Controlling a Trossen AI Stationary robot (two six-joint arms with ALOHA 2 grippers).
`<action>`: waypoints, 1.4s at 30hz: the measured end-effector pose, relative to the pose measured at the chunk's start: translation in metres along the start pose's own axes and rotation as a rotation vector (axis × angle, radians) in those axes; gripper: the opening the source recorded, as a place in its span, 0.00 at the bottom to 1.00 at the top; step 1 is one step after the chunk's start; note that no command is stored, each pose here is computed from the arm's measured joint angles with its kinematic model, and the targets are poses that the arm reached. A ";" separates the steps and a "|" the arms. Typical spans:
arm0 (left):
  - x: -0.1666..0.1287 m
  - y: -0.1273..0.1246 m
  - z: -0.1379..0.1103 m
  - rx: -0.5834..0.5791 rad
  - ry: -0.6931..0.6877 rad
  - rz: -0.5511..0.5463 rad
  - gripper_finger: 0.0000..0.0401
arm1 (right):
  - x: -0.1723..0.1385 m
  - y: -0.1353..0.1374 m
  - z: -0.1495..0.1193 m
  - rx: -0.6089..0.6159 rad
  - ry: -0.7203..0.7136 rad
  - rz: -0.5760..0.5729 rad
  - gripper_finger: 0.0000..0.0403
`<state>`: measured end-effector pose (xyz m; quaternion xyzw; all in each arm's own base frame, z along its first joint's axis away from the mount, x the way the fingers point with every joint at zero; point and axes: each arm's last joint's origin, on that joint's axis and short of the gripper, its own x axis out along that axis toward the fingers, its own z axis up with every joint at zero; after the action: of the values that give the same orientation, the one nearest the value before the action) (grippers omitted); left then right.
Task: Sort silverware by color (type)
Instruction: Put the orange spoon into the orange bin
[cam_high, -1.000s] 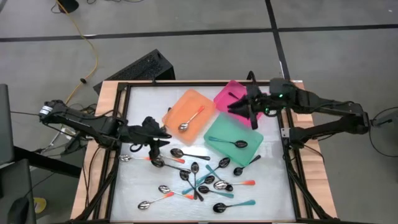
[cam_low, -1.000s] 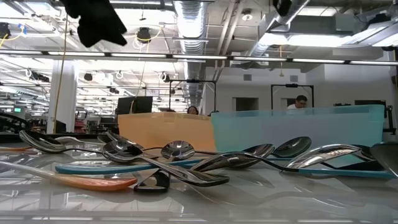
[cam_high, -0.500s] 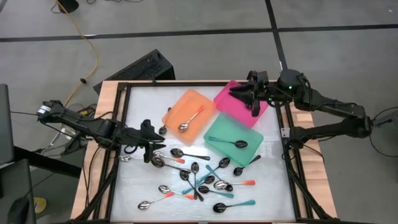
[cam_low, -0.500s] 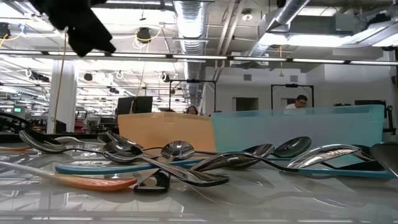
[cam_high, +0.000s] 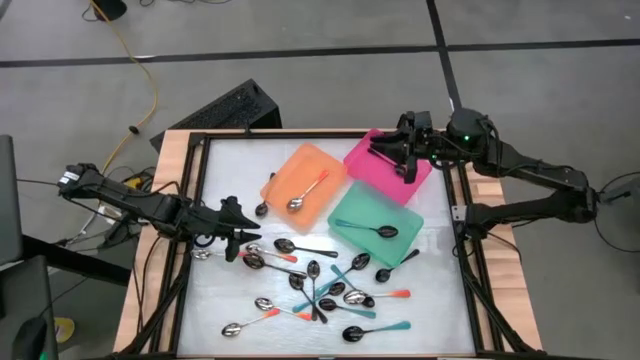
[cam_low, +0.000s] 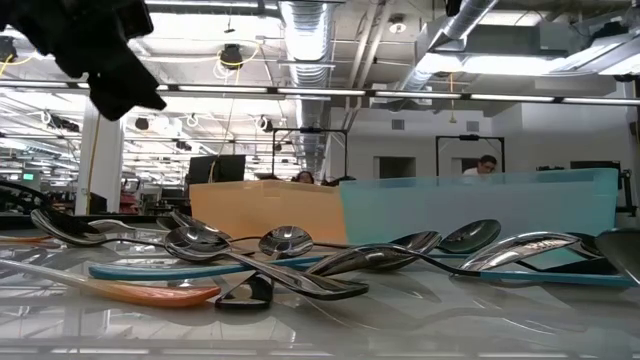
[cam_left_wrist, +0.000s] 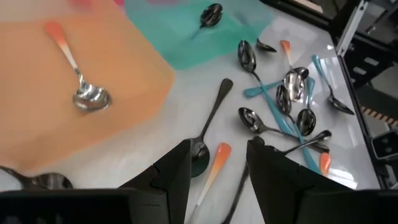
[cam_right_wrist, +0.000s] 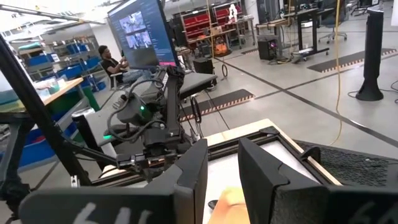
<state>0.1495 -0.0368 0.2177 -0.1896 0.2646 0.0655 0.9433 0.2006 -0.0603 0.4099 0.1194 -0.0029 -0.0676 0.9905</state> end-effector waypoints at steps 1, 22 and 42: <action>0.001 0.001 -0.002 -0.013 -0.003 -0.002 0.35 | 0.000 0.000 0.000 0.000 0.000 0.000 0.25; 0.015 0.001 -0.009 -0.125 0.057 0.039 0.35 | -0.053 0.014 0.012 -0.045 -0.034 0.034 0.25; 0.049 -0.015 -0.009 -0.128 0.160 0.064 0.35 | -0.100 0.024 -0.010 0.022 0.193 0.040 0.25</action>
<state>0.1900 -0.0529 0.1894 -0.2458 0.3400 0.0970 0.9025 0.1054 -0.0217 0.4064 0.1362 0.0893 -0.0358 0.9860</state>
